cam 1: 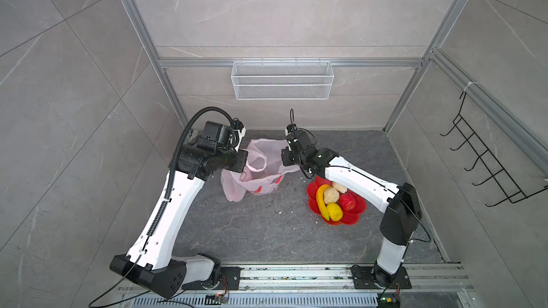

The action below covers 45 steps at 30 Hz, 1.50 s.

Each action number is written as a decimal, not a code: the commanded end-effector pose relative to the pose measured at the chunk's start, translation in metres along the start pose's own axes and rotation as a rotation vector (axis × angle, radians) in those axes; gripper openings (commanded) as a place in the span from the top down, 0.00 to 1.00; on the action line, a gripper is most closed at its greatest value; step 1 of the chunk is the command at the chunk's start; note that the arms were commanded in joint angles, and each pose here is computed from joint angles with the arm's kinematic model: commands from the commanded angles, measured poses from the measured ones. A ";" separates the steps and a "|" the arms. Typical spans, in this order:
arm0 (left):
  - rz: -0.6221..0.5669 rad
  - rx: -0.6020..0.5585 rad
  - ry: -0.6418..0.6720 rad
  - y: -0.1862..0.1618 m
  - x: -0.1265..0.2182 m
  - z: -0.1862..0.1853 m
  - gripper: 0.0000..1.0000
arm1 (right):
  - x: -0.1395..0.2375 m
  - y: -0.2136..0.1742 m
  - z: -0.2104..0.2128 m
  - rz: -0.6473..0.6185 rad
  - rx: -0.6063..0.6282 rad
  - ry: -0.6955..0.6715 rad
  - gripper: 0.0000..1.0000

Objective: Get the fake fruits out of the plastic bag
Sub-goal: 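Raise the bag handle with the left gripper while the right gripper moves over it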

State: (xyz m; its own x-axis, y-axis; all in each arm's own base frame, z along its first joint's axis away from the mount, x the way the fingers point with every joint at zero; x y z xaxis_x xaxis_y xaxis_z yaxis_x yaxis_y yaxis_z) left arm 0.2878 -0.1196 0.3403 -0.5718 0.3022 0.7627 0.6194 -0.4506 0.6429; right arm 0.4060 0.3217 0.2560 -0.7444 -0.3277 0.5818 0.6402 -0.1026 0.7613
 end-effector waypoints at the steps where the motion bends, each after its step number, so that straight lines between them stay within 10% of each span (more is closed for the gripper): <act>1: -0.002 -0.002 -0.058 0.006 0.008 0.001 1.00 | 0.024 0.023 -0.004 -0.044 0.049 -0.011 0.91; 19: -0.003 0.183 0.049 0.024 -0.030 0.065 1.00 | 0.092 0.089 0.015 -0.201 0.105 0.082 0.92; 32: 0.111 0.428 -0.041 -0.075 -0.088 0.024 1.00 | 0.047 -0.044 -0.033 0.098 0.036 0.035 0.90; 45: 0.056 0.565 -0.041 -0.141 -0.072 -0.019 1.00 | 0.113 -0.082 -0.014 0.167 0.104 0.015 0.40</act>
State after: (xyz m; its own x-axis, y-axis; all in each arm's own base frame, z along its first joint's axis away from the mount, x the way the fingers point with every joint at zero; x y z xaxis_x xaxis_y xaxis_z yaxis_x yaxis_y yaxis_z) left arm 0.2269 -0.0914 0.1919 -0.4691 0.3231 0.8219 0.8651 -0.0193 0.5013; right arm 0.2917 0.2878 0.2451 -0.6277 -0.3779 0.6806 0.7227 0.0419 0.6899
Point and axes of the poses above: each gripper's point midway between its finger pads, its own x axis back along the fingers, its own z axis along the line the jaws close on, y = z × x, the point moved 2 cm from there along x, back along the fingers, and after that the axes turned 14 degrees about -x, right-handed, at the moved point
